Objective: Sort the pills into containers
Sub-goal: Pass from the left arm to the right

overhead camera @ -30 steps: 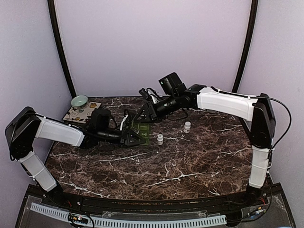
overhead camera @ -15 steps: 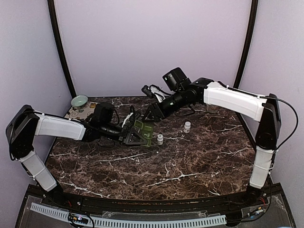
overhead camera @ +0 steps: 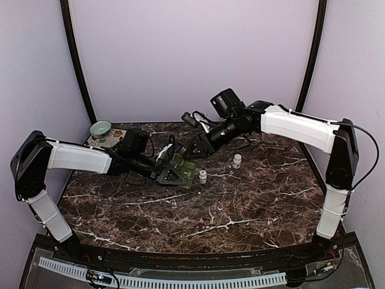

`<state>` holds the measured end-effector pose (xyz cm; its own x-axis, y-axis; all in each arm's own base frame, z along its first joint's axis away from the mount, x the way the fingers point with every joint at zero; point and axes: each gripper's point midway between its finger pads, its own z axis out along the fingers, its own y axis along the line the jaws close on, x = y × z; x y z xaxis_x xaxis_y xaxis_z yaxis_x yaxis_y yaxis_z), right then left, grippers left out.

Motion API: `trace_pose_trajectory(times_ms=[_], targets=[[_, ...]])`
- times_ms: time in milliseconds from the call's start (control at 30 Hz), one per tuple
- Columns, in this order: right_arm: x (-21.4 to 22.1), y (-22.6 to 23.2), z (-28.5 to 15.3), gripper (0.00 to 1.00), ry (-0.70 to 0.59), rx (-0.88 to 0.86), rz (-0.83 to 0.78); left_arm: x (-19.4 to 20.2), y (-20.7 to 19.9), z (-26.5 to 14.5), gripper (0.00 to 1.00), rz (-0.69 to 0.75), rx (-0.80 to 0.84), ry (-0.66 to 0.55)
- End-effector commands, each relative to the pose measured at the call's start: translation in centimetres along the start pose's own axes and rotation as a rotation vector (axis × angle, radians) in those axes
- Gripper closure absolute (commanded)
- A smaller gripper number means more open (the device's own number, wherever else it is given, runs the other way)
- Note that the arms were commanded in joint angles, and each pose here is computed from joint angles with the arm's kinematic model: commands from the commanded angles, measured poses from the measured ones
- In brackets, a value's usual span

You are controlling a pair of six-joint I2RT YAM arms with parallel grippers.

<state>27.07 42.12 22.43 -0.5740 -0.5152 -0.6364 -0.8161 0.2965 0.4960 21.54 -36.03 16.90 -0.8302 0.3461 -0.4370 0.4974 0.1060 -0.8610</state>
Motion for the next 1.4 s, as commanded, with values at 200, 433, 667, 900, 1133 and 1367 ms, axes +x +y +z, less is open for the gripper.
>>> trace_pose_trajectory(times_ms=[200, 433, 667, 900, 1133, 1367], targets=[[1.6, 1.6, 0.5, 0.48, 0.032, -0.127, 0.004, -0.7, -0.7, 0.1, 0.77, 0.037, 0.030, 0.037], [2.0, 1.3, 1.1, 0.48, 0.048, -0.140, 0.019, -1.0, -1.1, 0.1, 0.77, 0.047, 0.041, 0.050], [2.5, 1.1, 1.7, 0.51, 0.064, -0.157, 0.034, -0.8, -1.5, 0.0, 0.77, 0.056, 0.051, 0.063], [2.7, 1.1, 1.9, 0.57, 0.069, -0.170, 0.039, -0.8, -1.8, -0.1, 0.77, 0.061, 0.058, 0.070], [2.7, 1.4, 2.0, 0.78, 0.071, -0.192, 0.043, -0.6, -1.7, -0.1, 0.77, 0.058, 0.059, 0.077], [3.3, 1.5, 2.1, 1.00, 0.082, -0.211, 0.055, -0.4, -1.4, 0.0, 0.74, 0.048, 0.049, 0.080]])
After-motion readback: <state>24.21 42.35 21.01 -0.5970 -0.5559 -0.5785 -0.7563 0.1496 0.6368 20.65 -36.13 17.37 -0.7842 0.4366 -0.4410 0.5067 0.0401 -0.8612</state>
